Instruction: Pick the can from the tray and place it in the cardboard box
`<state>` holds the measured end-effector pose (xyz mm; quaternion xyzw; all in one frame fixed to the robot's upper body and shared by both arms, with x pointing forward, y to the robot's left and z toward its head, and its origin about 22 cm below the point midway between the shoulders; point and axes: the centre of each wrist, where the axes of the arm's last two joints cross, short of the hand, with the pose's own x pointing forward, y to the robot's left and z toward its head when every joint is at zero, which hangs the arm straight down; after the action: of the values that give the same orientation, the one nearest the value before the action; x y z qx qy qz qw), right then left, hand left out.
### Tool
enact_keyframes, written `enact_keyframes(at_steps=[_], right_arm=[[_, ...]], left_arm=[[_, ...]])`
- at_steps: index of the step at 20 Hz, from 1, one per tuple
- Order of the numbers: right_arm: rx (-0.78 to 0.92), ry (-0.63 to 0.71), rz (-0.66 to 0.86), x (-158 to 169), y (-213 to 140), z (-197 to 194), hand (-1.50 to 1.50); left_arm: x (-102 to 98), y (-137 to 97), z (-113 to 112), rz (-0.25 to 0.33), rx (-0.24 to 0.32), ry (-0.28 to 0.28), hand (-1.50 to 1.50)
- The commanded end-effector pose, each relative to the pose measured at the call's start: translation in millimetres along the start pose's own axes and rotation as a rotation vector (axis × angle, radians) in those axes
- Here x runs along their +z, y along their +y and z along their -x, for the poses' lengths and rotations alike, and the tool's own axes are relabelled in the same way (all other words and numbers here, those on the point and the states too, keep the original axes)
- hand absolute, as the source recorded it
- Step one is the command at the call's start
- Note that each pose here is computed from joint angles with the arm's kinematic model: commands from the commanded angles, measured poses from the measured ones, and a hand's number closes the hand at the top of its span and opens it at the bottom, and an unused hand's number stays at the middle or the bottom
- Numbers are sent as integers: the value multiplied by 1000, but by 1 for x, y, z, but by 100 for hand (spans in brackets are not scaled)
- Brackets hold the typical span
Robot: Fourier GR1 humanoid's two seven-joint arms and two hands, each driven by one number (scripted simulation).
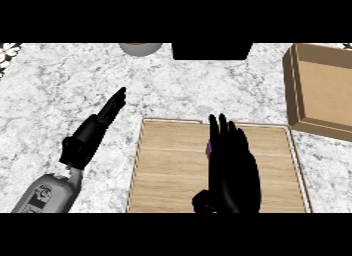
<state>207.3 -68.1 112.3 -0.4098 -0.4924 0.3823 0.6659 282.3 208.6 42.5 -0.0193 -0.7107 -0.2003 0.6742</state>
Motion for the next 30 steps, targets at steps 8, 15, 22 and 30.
enact_keyframes(at_steps=[8,15,22,30], right_arm=[[48,130,2,-8,1,-2,-150],[71,151,-59,-21,9,14,-150],[79,183,-89,-31,23,2,-150],[81,202,-104,-51,50,7,-150]], left_arm=[[1,-14,2,3,-13,4,0],[10,0,17,-1,16,10,0],[-3,-8,6,7,-11,3,0],[12,18,-3,-3,-28,-14,0]])
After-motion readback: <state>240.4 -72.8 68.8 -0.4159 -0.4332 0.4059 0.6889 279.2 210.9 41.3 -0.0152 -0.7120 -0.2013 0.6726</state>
